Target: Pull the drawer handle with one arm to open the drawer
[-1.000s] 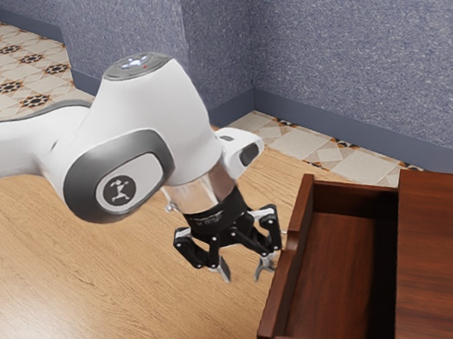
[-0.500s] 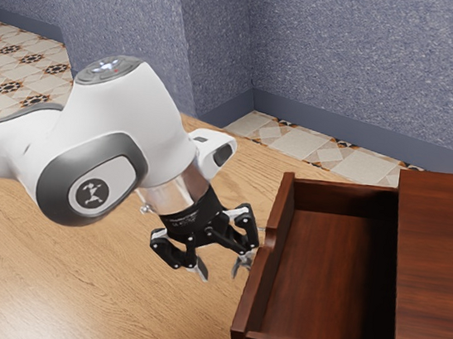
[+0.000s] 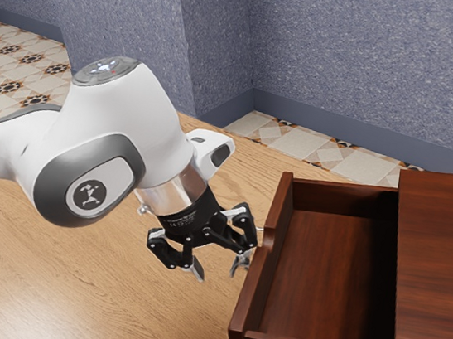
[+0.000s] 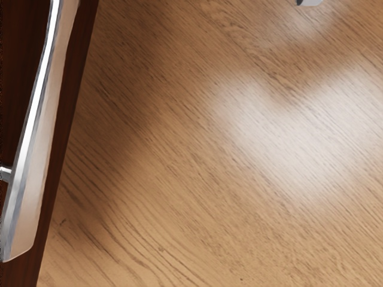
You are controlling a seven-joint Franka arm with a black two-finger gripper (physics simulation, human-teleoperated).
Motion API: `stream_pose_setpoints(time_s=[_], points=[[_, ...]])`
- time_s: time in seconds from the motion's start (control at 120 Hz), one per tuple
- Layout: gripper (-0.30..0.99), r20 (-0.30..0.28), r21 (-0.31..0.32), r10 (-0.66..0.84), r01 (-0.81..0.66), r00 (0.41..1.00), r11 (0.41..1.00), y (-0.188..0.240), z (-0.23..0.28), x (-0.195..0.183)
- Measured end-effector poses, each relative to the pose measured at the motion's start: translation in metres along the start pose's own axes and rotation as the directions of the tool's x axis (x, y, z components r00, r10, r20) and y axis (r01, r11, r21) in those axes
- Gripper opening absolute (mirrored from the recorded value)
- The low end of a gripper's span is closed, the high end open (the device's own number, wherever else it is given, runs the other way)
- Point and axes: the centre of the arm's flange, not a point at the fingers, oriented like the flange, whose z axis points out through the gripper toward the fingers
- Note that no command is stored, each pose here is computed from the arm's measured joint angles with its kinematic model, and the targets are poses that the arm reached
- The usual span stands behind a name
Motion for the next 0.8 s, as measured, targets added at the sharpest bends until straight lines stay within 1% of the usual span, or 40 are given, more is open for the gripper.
stream_pose_setpoints(time_s=[0.392, 0.65, 0.8], points=[[0.47, -0.013, -0.017, 0.021, -0.021, 1.0, 1.0, 0.007, -0.001, -0.003], [0.47, -0.027, -0.033, 0.011, -0.012, 1.0, 0.999, 0.0, -0.01, 0.001], [0.47, -0.04, -0.054, 0.014, -0.016, 0.999, 0.998, -0.001, -0.023, -0.001]])
